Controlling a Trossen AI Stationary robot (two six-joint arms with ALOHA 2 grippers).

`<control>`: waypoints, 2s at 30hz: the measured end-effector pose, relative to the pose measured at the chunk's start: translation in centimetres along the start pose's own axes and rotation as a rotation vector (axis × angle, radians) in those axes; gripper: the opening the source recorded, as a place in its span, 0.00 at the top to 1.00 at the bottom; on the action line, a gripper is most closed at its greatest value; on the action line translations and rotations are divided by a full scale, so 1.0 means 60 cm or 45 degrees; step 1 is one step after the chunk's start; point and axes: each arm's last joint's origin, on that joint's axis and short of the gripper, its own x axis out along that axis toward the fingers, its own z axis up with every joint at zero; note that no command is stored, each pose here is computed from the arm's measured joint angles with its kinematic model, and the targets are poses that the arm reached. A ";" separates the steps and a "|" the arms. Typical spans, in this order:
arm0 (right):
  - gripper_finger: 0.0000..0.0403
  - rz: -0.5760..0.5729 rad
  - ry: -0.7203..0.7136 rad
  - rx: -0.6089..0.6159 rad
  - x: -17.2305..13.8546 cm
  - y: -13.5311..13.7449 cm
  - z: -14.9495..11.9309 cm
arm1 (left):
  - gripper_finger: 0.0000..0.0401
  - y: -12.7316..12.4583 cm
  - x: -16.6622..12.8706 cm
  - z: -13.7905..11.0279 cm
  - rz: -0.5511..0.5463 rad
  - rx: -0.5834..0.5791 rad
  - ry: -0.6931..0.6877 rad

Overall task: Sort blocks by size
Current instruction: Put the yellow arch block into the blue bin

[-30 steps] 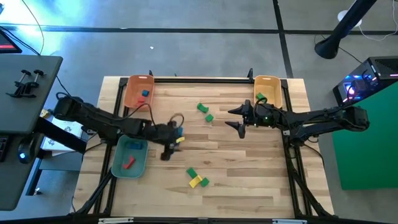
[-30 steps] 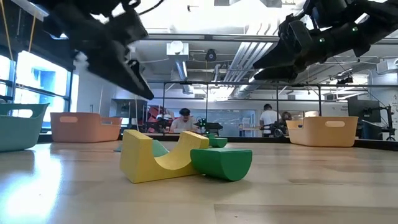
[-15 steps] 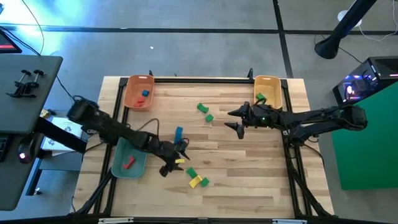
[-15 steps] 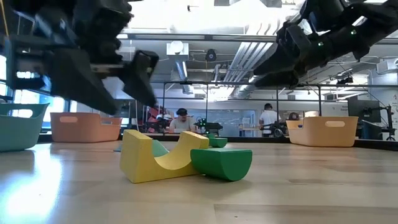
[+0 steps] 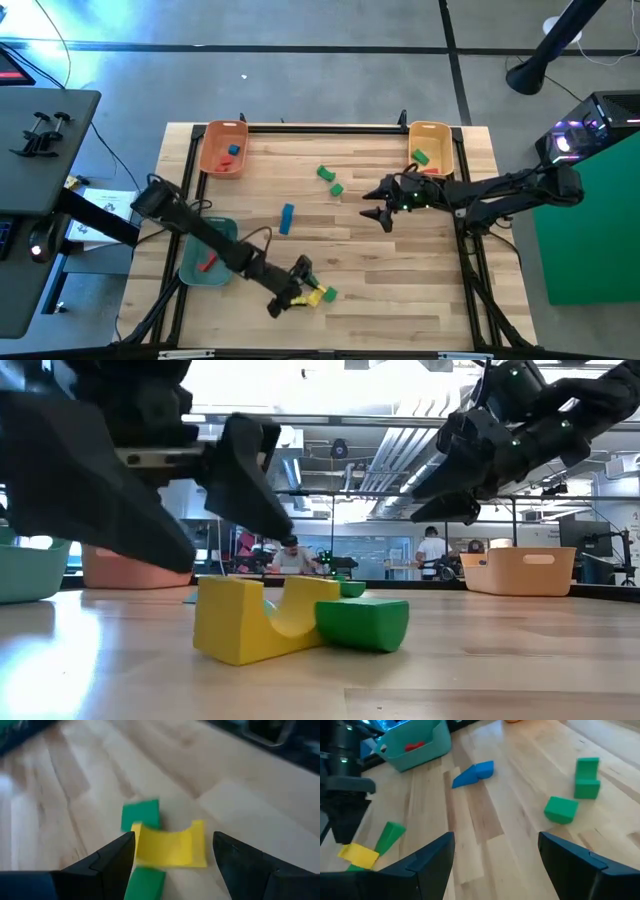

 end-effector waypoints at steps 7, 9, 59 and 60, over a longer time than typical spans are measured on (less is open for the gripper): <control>0.30 0.077 0.055 -0.100 0.001 0.025 -0.012 | 0.37 -0.008 0.045 -0.002 0.028 -0.201 0.043; 0.30 0.094 0.059 -0.116 0.001 0.031 -0.014 | 0.38 -0.014 0.055 -0.004 0.017 -0.243 0.057; 0.30 0.116 0.020 -0.389 0.001 0.044 -0.014 | 0.90 -0.031 -0.047 0.147 0.419 -1.764 1.342; 0.30 0.117 0.012 -0.403 0.001 0.045 -0.013 | 0.88 -0.044 -0.050 0.150 0.438 -1.855 1.371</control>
